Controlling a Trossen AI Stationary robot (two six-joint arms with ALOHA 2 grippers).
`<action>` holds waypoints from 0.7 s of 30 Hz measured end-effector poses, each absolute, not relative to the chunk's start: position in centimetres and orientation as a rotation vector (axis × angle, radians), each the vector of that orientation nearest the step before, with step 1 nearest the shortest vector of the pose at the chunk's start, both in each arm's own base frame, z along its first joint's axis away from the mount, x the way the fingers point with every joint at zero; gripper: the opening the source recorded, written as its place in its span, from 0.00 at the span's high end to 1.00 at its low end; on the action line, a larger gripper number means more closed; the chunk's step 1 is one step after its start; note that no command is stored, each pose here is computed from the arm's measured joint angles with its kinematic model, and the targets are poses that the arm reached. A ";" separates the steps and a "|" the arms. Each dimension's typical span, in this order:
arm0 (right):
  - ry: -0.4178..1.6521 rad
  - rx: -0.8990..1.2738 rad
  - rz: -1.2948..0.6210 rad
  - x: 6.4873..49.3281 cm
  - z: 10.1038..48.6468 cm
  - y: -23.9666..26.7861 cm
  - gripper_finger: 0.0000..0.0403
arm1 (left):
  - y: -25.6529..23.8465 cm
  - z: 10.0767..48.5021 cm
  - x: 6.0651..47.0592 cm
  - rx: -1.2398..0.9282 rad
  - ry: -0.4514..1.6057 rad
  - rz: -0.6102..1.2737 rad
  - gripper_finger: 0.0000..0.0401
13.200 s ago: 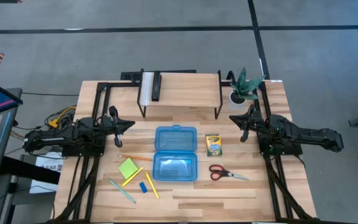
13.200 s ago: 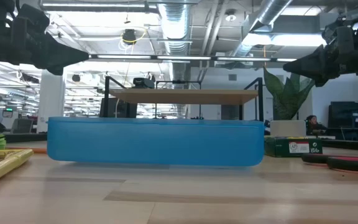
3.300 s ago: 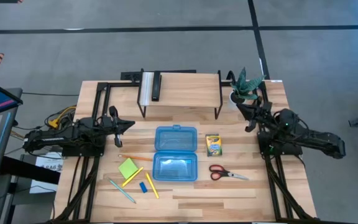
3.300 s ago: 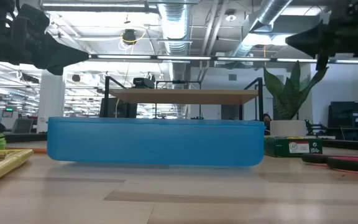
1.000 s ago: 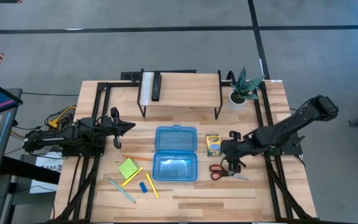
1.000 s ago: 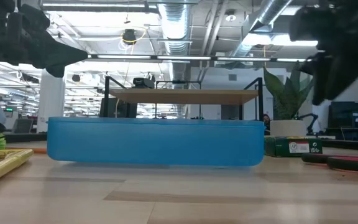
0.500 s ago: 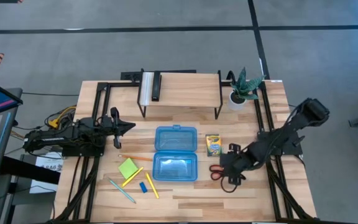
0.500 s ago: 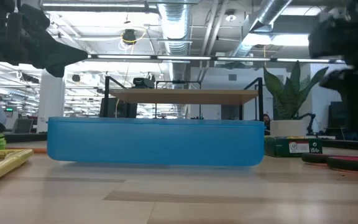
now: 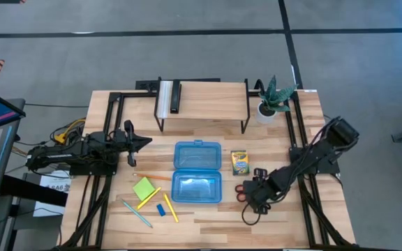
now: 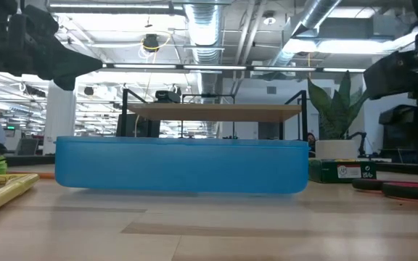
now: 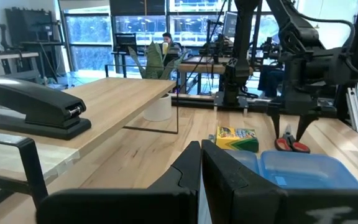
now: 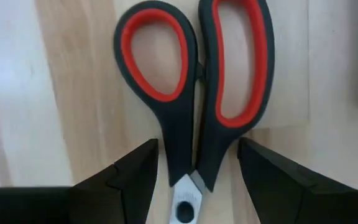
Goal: Pack school essentials
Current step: Put the black scissors into the blue supply box
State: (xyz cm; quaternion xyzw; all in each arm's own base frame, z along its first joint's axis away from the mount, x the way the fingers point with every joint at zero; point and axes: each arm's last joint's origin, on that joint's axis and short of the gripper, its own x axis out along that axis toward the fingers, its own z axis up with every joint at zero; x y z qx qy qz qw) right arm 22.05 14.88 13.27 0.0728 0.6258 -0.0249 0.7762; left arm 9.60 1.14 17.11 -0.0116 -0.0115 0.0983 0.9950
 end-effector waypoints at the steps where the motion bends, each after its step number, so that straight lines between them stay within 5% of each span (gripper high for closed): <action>1: 1.361 0.153 -0.058 22.1 13.0 14.9 0.38 | 1.1 17.1 9.6 -0.023 -0.023 0.197 0.99; 9: 1.400 0.138 -0.095 22.4 12.2 14.4 0.42 | 1.1 17.1 9.6 -0.024 -0.023 0.197 0.99; 21: 1.349 0.153 -0.051 22.5 13.7 13.4 0.75 | 1.1 17.1 9.6 -0.024 -0.023 0.197 0.99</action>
